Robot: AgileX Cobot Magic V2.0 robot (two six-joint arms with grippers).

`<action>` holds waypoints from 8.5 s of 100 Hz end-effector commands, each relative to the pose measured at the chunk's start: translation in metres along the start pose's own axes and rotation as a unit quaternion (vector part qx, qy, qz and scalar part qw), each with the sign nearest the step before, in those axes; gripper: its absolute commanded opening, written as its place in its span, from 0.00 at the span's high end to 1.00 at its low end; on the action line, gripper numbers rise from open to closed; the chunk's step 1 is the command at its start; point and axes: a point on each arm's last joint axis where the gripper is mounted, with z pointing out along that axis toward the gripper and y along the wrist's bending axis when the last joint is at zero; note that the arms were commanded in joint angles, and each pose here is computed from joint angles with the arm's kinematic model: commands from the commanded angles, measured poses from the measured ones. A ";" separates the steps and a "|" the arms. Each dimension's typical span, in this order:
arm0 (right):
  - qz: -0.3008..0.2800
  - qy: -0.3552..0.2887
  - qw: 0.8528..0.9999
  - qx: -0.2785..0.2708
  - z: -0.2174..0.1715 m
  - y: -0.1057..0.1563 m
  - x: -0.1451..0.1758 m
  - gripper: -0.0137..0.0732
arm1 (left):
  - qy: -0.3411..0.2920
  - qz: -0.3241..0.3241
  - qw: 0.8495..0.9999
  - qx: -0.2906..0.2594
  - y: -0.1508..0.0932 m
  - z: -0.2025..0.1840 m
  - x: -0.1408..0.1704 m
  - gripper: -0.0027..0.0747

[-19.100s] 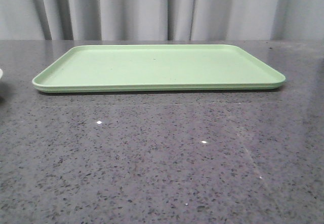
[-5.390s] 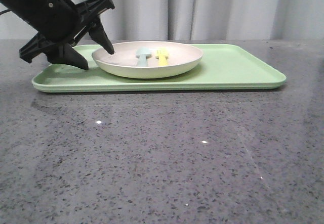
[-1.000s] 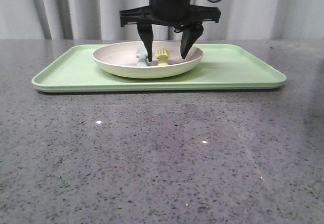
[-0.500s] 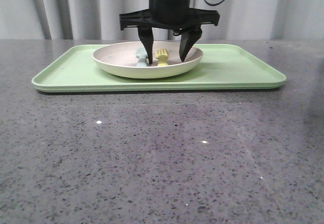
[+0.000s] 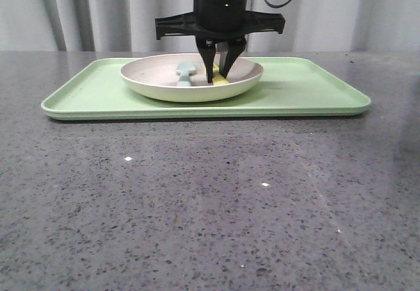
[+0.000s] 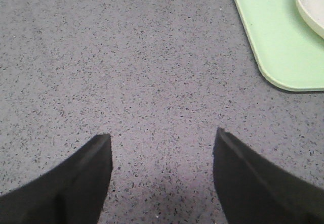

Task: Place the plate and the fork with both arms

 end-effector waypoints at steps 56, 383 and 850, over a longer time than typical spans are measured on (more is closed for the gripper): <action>0.005 -0.065 0.998 -0.020 -0.051 -0.004 -0.015 0.86 | -0.056 -0.008 0.998 0.004 -0.001 -0.006 -0.015 0.41; 0.015 -0.011 0.997 0.071 -0.040 -0.084 -0.011 0.86 | -0.070 -0.008 0.998 0.003 -0.001 -0.006 -0.018 0.41; 0.019 -0.323 0.943 0.073 -0.243 -0.213 0.283 0.79 | -0.070 -0.008 0.998 0.003 -0.001 -0.006 -0.018 0.60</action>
